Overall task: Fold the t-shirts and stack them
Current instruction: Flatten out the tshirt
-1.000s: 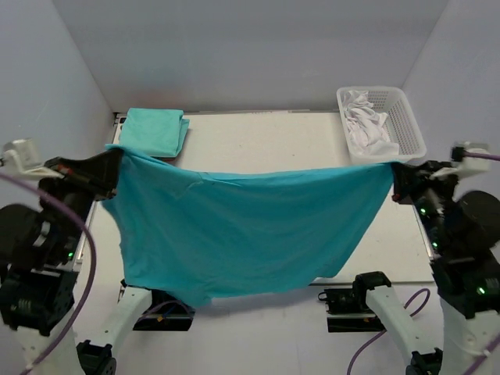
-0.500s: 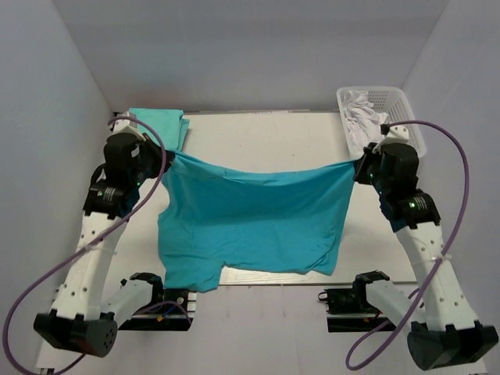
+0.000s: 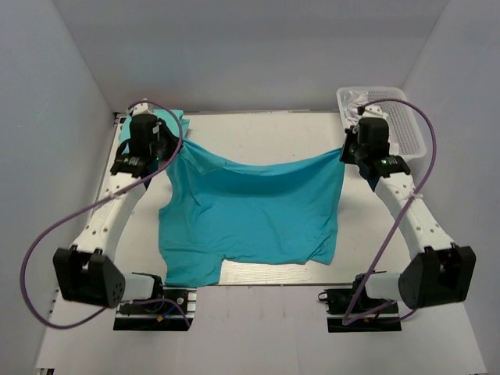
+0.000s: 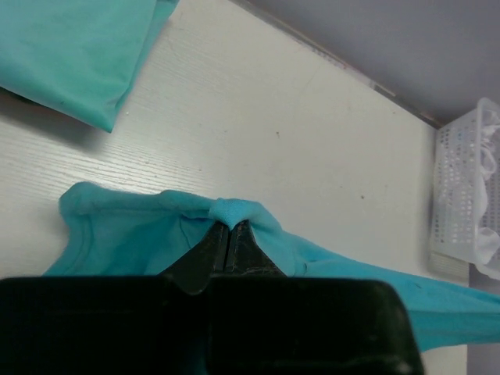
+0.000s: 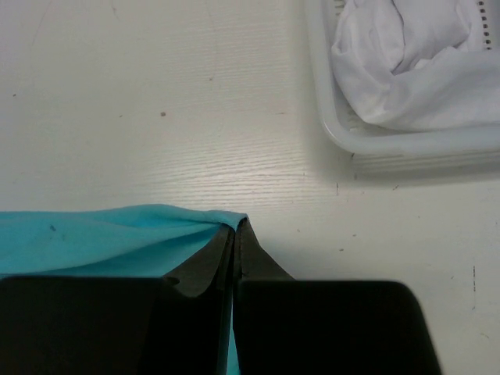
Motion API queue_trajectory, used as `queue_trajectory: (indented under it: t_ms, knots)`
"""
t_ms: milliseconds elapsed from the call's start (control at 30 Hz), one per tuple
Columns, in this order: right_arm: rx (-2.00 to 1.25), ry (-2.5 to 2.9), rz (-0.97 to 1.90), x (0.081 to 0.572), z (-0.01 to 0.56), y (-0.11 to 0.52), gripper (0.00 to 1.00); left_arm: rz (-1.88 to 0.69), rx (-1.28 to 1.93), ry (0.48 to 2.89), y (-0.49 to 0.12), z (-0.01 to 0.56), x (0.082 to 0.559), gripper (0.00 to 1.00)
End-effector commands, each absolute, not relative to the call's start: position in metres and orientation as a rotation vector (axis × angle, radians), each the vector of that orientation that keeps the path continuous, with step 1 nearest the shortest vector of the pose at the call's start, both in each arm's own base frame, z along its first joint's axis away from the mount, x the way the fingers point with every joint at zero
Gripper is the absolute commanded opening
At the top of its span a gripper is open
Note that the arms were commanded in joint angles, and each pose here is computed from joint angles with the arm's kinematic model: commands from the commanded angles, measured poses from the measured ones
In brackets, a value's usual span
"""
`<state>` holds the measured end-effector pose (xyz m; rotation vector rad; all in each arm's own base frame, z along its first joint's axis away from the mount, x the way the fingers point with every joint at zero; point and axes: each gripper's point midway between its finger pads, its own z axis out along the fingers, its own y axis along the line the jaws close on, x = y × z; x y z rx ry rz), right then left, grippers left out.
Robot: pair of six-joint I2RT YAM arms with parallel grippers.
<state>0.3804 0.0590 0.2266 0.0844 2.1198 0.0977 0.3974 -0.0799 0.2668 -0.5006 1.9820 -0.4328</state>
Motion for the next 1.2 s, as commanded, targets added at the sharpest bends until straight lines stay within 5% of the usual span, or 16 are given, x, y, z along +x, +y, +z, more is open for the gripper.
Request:
queue_trajectory:
  t_ms: [0,467,700,733,800,833,867,900,967,1167]
  knots:
    - [0.09,2.013,0.054,0.412,0.258,0.053,0.0,-0.422,-0.475,1.912,-0.079,0.289,0.424,0.0]
    - [0.157,2.17,-0.079,0.486,0.201,0.043,0.0,-0.284,-0.499,2.08,-0.084,0.211,0.523,0.02]
    - [0.138,2.199,-0.096,0.523,0.181,0.045,0.0,-0.19,-0.491,2.172,-0.087,0.165,0.584,0.39]
    - [0.135,2.217,-0.099,0.534,0.171,0.047,0.0,-0.188,-0.492,2.177,-0.088,0.161,0.591,0.56]
    - [0.139,2.209,-0.092,0.552,0.181,0.049,0.18,-0.208,-0.423,2.185,-0.096,0.155,0.611,0.71]
    - [0.134,2.238,-0.108,0.558,0.169,0.046,0.31,-0.197,-0.415,2.202,-0.096,0.153,0.612,1.0]
    - [0.135,2.299,-0.127,0.555,0.152,0.045,0.44,-0.195,-0.415,2.207,-0.096,0.153,0.615,1.0]
    - [0.131,2.239,-0.105,0.569,0.18,0.048,0.69,-0.196,-0.404,2.194,-0.097,0.162,0.618,1.0]
    - [0.109,2.277,-0.103,0.567,0.173,0.05,0.88,-0.194,-0.393,2.185,-0.096,0.171,0.615,1.0]
    - [-0.011,2.268,0.056,0.534,0.208,0.075,0.9,-0.273,-0.301,2.129,-0.111,0.212,0.58,1.0]
